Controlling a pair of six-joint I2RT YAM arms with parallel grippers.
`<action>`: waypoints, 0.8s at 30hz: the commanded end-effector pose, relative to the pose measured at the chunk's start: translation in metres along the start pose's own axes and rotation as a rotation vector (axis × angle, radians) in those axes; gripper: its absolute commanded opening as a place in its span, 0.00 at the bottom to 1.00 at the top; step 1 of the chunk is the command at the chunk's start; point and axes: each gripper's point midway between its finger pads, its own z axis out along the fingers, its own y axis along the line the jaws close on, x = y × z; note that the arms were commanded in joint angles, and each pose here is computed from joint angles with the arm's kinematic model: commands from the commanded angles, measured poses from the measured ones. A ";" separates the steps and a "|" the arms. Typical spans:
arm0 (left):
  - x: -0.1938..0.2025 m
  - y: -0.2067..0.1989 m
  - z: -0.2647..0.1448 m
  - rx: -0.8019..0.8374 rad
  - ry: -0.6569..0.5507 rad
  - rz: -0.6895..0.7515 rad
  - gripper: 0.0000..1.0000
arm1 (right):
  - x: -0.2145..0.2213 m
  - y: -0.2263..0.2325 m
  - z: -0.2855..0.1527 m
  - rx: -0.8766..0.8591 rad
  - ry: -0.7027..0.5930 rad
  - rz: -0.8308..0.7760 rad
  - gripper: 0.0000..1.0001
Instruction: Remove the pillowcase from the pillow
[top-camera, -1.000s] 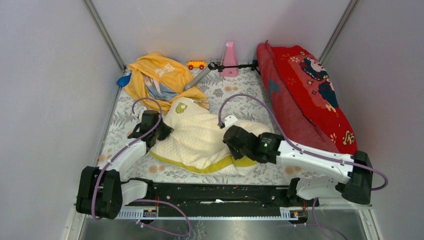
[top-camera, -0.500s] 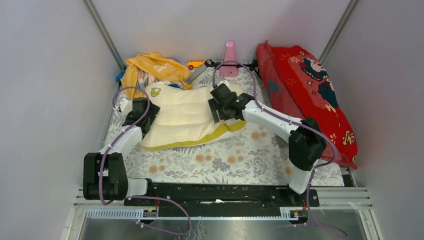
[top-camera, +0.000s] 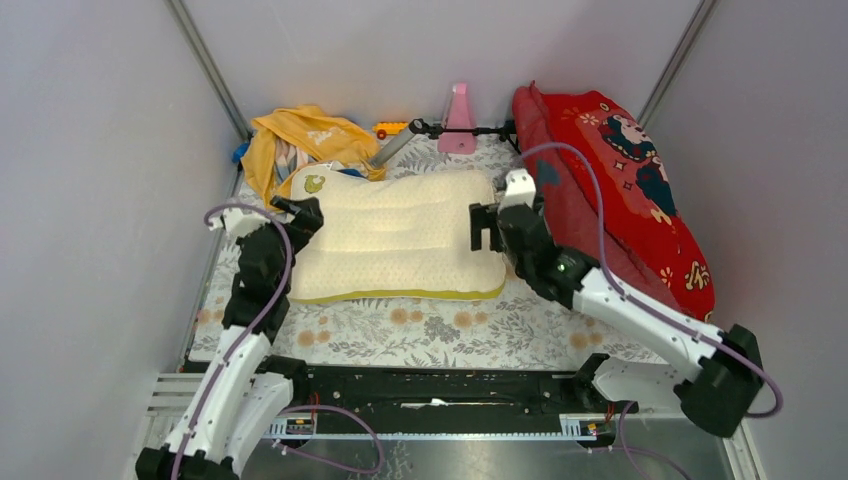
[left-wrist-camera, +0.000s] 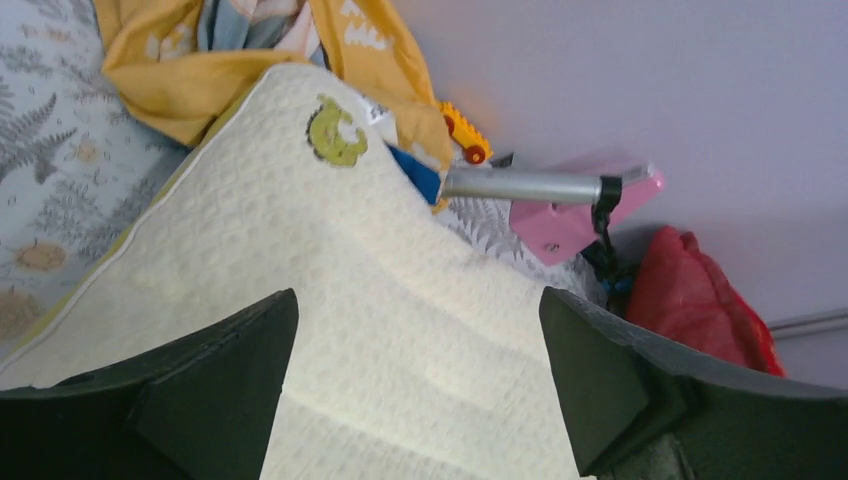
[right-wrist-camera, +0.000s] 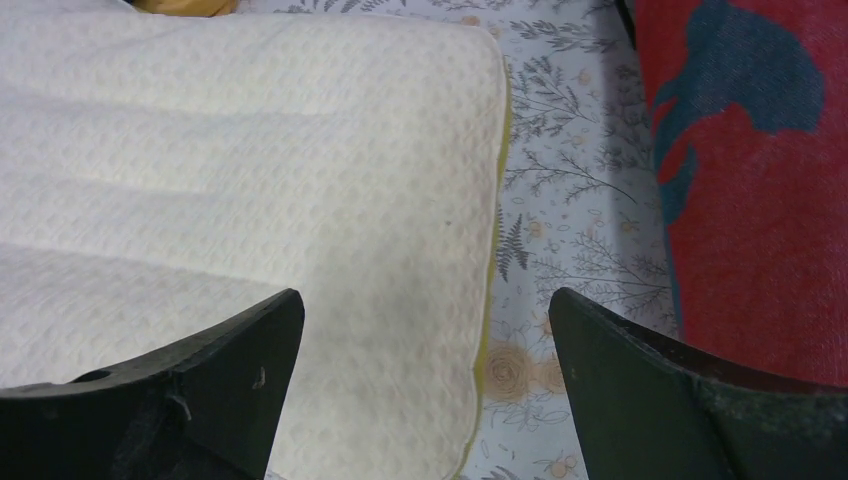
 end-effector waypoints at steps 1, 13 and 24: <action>0.038 0.020 -0.008 0.075 0.026 0.047 0.99 | 0.006 -0.029 -0.002 0.068 -0.214 0.038 1.00; 0.097 0.062 0.016 0.003 -0.046 0.325 0.99 | 0.076 -0.104 0.053 0.089 -0.105 0.155 1.00; 0.095 0.042 0.037 0.064 -0.093 0.364 0.99 | 0.080 -0.178 0.060 0.238 -0.205 0.090 1.00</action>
